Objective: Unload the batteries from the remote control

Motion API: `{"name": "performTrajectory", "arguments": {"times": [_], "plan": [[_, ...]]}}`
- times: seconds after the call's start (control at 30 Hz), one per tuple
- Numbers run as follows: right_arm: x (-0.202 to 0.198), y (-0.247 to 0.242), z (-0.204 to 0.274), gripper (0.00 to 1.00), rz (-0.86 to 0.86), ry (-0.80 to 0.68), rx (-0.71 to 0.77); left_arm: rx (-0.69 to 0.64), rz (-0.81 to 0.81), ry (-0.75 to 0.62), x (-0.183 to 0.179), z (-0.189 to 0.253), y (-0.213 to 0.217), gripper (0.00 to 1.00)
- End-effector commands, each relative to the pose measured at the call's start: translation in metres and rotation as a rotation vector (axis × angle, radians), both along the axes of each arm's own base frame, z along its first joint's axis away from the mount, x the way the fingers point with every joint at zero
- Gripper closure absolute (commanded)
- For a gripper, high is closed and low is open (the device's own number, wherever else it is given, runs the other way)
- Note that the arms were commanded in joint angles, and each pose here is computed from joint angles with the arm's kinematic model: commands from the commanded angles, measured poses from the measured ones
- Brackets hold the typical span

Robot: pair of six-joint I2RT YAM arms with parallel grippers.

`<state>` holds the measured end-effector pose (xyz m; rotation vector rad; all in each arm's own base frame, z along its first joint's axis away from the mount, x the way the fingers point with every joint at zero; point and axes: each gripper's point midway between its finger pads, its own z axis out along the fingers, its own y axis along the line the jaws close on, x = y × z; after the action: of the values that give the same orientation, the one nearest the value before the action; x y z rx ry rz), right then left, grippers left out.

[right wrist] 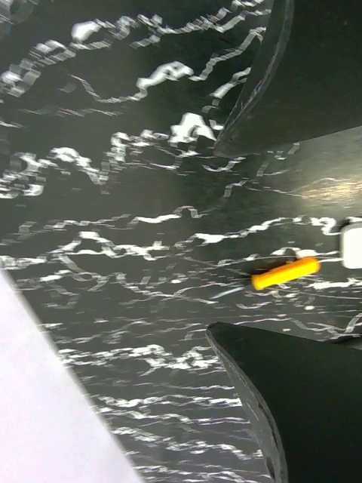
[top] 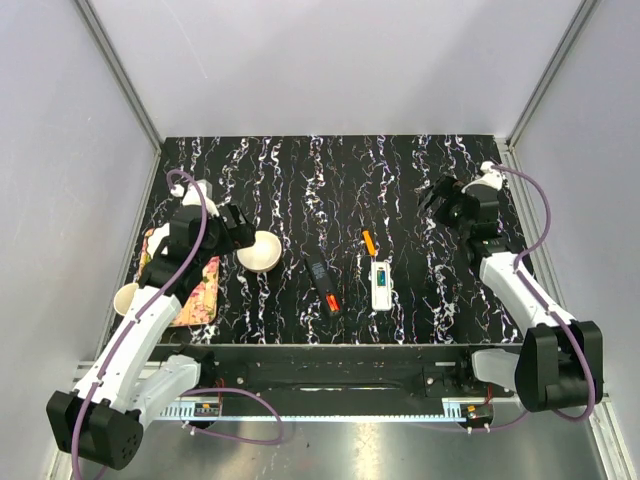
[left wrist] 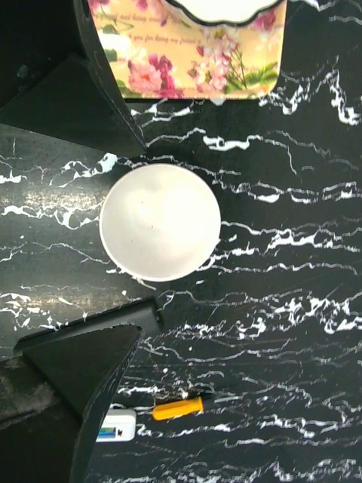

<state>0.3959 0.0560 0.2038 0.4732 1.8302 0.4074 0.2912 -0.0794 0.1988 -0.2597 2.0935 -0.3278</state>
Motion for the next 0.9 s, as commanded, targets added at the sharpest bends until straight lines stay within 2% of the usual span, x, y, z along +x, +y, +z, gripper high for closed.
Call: {"name": "performTrajectory", "arguments": {"times": [0.0, 0.17, 0.33, 0.57, 0.7, 0.73, 0.77, 0.83, 0.87], "plan": [[-0.02, 0.03, -0.029, 0.01, 0.159, 0.135, 0.071, -0.075, -0.123, -0.062, 0.0, 0.021, -0.024, 0.01], [-0.04, 0.042, -0.043, 0.0, 0.227, 0.202, 0.07, -0.109, -0.286, -0.082, -0.012, 0.034, -0.059, 0.01], [-0.05, 0.058, -0.051, 0.0, 0.292, 0.249, 0.038, -0.08, -0.354, 0.009, -0.019, 0.026, -0.094, 0.01], [-0.048, 0.105, -0.067, 0.0, 0.423, 0.312, -0.132, -0.033, -0.472, 0.1, -0.024, 0.005, -0.153, 0.01], [-0.041, 0.134, -0.074, 0.07, 0.497, 0.355, -0.206, -0.078, -0.498, 0.078, -0.026, 0.01, -0.165, 0.01], [-0.043, 0.14, -0.086, 0.08, 0.515, 0.403, -0.227, -0.091, -0.51, 0.071, -0.029, 0.013, -0.166, 0.01], [-0.037, 0.145, -0.081, 0.13, 0.53, 0.392, -0.244, -0.09, -0.51, 0.073, -0.031, 0.008, -0.165, 0.01], [-0.032, 0.15, -0.091, 0.15, 0.533, 0.423, -0.289, -0.11, -0.512, 0.053, -0.034, 0.012, -0.164, 0.01], [-0.032, 0.152, -0.095, 0.2, 0.545, 0.436, -0.306, -0.115, -0.513, 0.054, -0.036, 0.007, -0.163, 0.01]]}}
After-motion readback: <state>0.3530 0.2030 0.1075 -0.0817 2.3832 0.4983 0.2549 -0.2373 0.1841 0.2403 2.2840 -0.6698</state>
